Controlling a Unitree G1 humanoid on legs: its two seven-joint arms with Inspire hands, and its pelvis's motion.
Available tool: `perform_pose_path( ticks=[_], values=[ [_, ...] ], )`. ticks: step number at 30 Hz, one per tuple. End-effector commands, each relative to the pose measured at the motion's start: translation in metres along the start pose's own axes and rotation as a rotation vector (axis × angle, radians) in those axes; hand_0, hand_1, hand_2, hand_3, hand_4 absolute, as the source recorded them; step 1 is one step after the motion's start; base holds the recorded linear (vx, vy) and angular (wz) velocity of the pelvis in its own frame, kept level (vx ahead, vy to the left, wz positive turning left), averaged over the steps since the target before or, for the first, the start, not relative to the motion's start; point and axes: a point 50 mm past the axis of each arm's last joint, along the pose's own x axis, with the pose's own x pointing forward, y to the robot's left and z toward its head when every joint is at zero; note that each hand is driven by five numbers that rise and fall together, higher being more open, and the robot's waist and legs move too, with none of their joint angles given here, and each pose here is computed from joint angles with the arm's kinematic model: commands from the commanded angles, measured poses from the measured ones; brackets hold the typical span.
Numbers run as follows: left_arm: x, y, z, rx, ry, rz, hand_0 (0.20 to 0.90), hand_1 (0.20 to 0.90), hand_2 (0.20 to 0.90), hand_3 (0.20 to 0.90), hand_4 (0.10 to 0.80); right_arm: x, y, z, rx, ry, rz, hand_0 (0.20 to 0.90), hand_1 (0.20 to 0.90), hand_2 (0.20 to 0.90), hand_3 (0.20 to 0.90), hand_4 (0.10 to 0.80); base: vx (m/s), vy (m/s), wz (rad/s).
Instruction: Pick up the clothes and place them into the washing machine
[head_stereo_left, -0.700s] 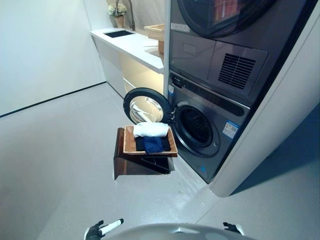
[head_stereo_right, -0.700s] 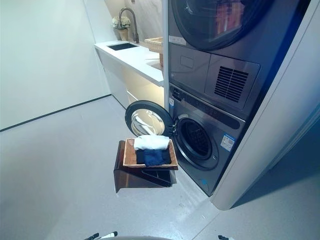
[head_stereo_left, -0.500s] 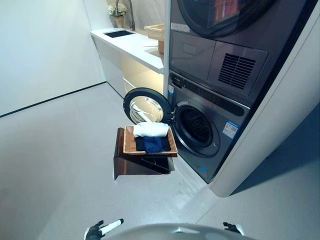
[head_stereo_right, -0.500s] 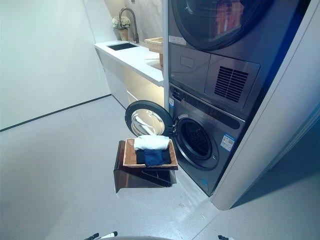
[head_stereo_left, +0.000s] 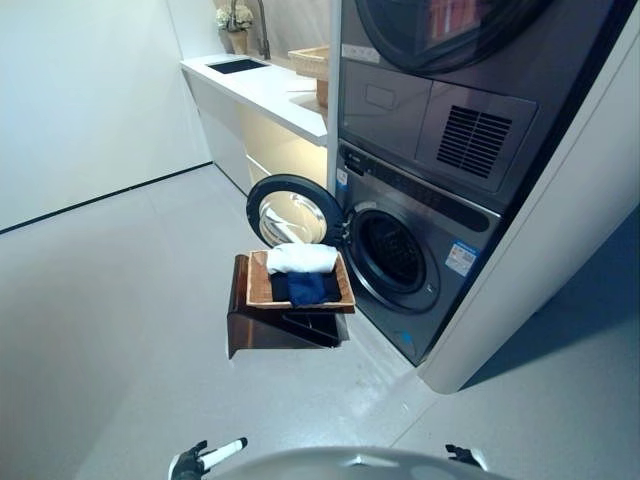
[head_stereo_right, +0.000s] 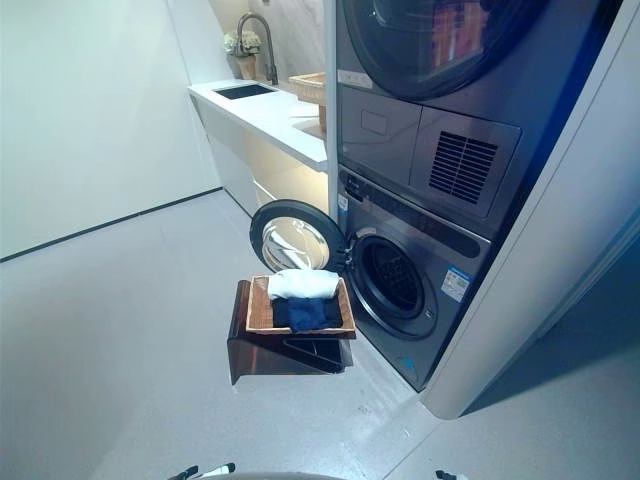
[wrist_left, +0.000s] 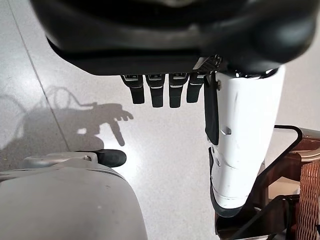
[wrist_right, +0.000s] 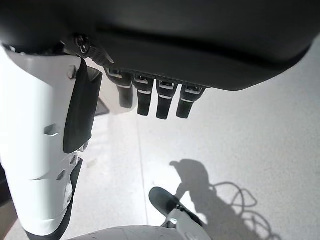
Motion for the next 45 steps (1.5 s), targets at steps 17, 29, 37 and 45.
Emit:
perform_pose_path(
  ticks=[17, 29, 37, 45],
  values=[
    [0.0, -0.034, 0.036, 0.082, -0.088, -0.085, 0.9, 0.9, 0.9, 0.9, 0.8, 0.004, -0.001, 0.051, -0.053, -0.104, -0.028, 0.9, 0.9, 0.9, 0.9, 0.8, 0.001, -0.005, 0.0],
    [0.0, -0.044, 0.054, 0.125, -0.147, -0.107, 0.9, 0.9, 0.9, 0.9, 0.8, 0.005, -0.008, 0.074, -0.075, -0.179, -0.052, 0.9, 0.9, 0.9, 0.9, 0.8, 0.0, -0.086, -0.01],
    [-0.002, -0.053, 0.078, 0.027, -0.207, -0.112, 0.9, 0.9, 0.9, 0.9, 0.8, 0.006, -0.014, 0.077, -0.083, -0.19, -0.073, 0.9, 0.9, 0.9, 0.9, 0.8, -0.018, -0.148, 0.05],
    [-0.002, -0.053, 0.081, -0.079, -0.199, -0.087, 0.9, 0.9, 0.9, 0.9, 0.8, 0.01, -0.036, 0.069, -0.023, -0.139, -0.157, 0.9, 0.9, 0.9, 0.9, 0.8, 0.162, 0.033, 0.14]
  ],
)
